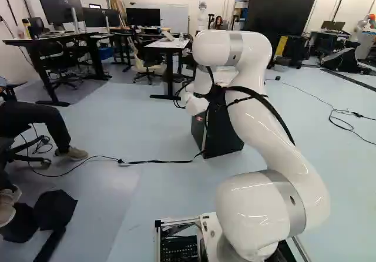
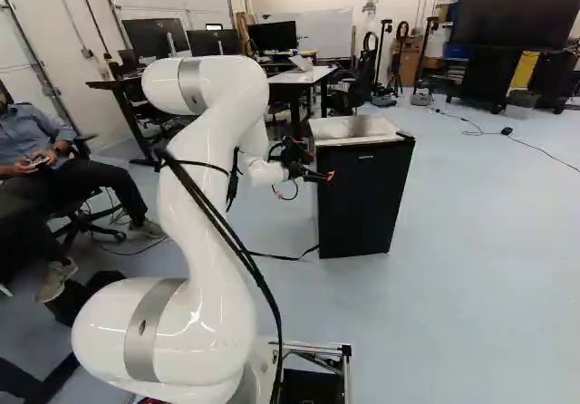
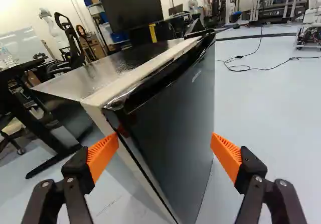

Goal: Open the fridge door

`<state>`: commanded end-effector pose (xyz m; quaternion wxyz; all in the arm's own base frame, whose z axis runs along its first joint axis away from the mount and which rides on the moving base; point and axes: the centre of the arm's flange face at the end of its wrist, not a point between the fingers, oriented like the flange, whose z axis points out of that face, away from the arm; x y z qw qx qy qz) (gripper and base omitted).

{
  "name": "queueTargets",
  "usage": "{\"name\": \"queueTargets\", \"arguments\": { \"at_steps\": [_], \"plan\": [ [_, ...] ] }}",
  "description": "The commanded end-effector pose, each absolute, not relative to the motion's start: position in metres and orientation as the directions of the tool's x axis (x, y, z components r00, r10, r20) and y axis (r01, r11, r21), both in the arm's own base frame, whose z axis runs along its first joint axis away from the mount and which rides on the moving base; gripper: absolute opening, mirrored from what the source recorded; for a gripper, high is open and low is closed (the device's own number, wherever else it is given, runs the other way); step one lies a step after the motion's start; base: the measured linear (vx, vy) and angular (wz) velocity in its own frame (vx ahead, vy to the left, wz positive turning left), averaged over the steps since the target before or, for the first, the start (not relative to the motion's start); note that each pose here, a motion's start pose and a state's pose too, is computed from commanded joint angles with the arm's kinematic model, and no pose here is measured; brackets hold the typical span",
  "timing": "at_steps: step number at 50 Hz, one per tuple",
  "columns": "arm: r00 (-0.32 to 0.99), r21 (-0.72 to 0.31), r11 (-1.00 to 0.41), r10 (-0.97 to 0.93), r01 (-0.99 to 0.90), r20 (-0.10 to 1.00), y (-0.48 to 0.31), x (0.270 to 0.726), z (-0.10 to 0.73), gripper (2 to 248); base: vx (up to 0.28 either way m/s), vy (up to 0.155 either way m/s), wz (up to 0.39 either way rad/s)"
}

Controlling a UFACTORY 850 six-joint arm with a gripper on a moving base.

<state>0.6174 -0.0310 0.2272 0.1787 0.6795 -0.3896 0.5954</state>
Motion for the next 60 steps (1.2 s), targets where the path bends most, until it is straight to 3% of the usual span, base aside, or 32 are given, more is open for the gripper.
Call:
{"name": "queueTargets", "arguments": {
  "at_steps": [37, 60],
  "plan": [
    [0.010, -0.177, -0.495, -0.351, -0.851, 0.936, -0.050, 0.545, 0.233, 247, 0.000, -0.001, -0.002],
    [0.015, -0.171, -0.494, -0.351, -0.852, 0.936, -0.048, 0.540, 0.234, 247, 0.000, 0.000, 0.000]
  ]
}}
